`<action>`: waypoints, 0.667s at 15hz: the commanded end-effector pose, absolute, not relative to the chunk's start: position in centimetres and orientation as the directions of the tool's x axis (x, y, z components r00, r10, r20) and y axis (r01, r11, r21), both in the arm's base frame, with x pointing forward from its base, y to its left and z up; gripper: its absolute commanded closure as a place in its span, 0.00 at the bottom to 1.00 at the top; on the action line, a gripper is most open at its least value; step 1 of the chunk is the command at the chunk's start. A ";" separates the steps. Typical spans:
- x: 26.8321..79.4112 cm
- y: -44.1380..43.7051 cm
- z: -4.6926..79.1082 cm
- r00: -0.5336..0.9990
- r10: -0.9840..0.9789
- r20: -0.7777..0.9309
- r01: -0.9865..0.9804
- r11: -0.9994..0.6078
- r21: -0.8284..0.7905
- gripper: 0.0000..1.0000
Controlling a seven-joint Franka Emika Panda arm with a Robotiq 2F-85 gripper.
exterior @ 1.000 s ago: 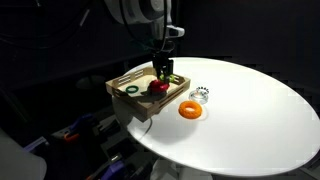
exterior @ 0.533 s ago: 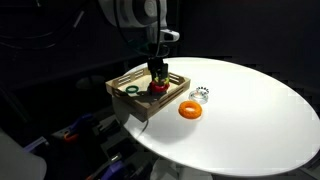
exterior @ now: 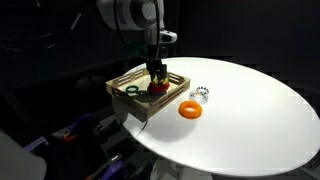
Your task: Put the yellow ring on top of the red ring
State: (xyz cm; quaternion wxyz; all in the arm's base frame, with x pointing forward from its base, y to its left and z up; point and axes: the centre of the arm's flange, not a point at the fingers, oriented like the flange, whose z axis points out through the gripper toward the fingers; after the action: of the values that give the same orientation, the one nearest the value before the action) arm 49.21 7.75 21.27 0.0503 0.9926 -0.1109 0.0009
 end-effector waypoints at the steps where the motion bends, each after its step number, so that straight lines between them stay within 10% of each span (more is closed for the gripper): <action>1: 48.8 7.9 20.9 0.980 -0.198 0.031 -0.200 -0.973 0.117 0.06; 10: 49.7 5.6 24.4 0.954 -0.298 0.041 -0.300 -0.941 0.154 0.00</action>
State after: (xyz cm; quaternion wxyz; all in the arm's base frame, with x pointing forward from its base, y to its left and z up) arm 49.60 6.29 21.63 0.0654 0.9890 -0.1324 0.0022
